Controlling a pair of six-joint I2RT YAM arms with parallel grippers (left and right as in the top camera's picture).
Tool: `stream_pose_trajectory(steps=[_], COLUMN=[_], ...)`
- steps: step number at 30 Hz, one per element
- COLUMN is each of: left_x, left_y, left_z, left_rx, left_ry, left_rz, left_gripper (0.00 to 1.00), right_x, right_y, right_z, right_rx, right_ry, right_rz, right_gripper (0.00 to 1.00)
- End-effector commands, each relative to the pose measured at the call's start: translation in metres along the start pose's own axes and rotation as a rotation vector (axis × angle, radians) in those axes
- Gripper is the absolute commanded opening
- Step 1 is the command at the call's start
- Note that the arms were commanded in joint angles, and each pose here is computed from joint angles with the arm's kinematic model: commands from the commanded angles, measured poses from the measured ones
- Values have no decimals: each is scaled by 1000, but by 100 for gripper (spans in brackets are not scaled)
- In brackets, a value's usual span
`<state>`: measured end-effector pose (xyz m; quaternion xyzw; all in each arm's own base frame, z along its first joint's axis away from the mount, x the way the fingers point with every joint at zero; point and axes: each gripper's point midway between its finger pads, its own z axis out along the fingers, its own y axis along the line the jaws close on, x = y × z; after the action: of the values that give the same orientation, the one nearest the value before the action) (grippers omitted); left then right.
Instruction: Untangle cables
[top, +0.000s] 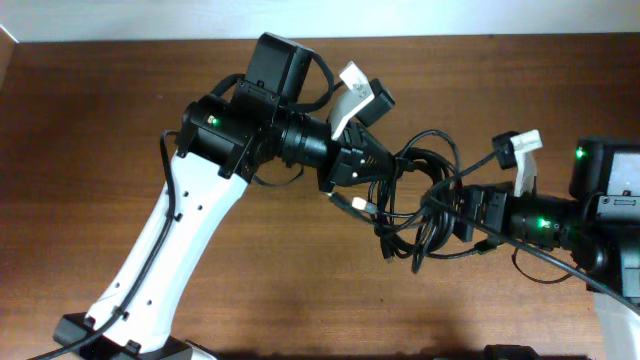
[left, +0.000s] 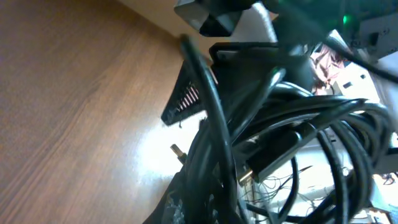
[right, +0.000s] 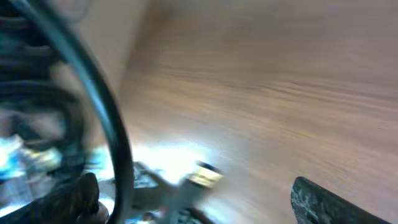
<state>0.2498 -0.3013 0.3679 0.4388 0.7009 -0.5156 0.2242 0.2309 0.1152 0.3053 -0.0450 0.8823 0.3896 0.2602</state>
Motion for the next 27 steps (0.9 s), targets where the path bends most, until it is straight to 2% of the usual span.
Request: stream_pose_trajectory(steps=[1,5,11,20,27], left_x=[-9,-9,-9,16,24], left_y=[-22,-22,-20,37,43], left_z=[-9,-9,-9,-17,-20], left_rx=[47,47,31,-321,-371], left_ry=[-29,-29,-26,49,70], left_rz=[-4,-5,-7,-259,-297], left_gripper=[0,0,0,0,0], right_x=[-1,7,8,7,-3], right_y=[-62,-88,-87,-69,-37], right_z=[-14,-27,-27,-31,-52], right_rx=[375,547,543,477,425], right_ry=[-16,-14,-15,-45,-149], right_rz=[23,104,121,83,9], right_gripper=[96,96,96,97,98])
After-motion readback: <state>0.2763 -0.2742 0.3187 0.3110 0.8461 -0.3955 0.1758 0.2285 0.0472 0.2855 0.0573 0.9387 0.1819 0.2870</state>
